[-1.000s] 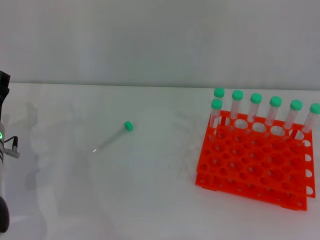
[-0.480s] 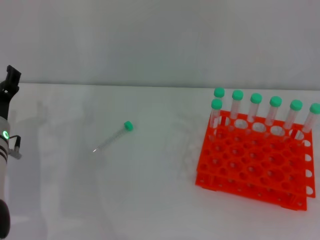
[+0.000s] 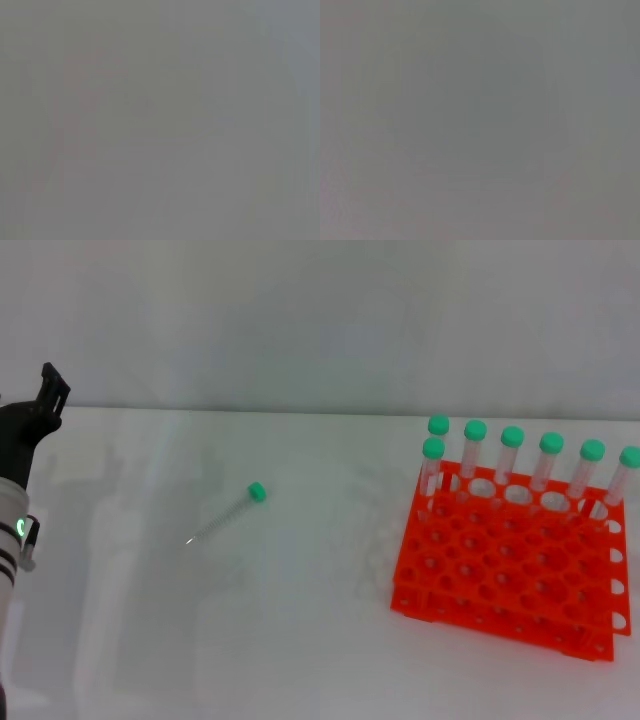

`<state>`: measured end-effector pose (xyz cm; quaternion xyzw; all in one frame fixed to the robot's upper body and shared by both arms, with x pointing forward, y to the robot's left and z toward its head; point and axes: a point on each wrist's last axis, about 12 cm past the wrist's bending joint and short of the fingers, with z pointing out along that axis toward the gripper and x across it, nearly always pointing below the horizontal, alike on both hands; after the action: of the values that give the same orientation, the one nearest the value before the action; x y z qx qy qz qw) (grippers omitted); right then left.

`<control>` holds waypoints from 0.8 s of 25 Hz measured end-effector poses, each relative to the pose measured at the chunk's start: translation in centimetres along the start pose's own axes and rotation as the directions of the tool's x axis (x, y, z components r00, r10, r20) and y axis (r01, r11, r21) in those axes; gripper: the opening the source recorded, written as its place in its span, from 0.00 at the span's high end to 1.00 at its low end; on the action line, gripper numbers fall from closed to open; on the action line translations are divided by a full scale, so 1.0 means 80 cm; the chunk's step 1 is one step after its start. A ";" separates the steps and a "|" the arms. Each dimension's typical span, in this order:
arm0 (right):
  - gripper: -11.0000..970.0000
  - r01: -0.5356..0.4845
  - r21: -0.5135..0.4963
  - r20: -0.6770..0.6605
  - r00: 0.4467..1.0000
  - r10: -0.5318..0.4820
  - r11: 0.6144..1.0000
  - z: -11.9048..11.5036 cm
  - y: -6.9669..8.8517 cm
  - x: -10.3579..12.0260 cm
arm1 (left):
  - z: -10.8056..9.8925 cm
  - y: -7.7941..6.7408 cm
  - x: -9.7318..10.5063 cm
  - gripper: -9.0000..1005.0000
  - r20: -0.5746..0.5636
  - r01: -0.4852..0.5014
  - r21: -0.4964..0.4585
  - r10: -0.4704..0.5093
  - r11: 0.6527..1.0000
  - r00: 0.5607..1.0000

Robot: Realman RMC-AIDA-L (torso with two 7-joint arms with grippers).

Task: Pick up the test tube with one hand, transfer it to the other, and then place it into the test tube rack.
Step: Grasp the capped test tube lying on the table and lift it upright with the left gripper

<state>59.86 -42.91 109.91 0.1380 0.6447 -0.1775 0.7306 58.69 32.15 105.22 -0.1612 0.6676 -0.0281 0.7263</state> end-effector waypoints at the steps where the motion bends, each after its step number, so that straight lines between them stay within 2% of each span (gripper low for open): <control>1: 0.13 0.001 -0.010 -0.001 1.000 -0.001 1.000 -0.001 0.004 0.001 | -0.003 0.000 0.000 0.15 0.007 -0.011 0.009 0.011 1.000 1.000; 10: 0.13 -0.015 -0.060 -0.002 1.000 0.015 0.998 -0.012 0.031 0.007 | -0.037 0.011 0.004 0.15 0.074 0.020 0.020 -0.021 1.000 0.997; 20: 0.13 -0.044 -0.108 -0.014 0.999 0.043 0.993 -0.024 0.053 0.014 | -0.036 0.001 0.005 0.15 0.080 0.047 0.036 -0.049 0.998 0.996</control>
<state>60.09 -38.37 108.47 0.1134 0.6544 -0.1258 0.7369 55.89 31.52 104.62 -0.1657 0.6330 -0.0504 0.7545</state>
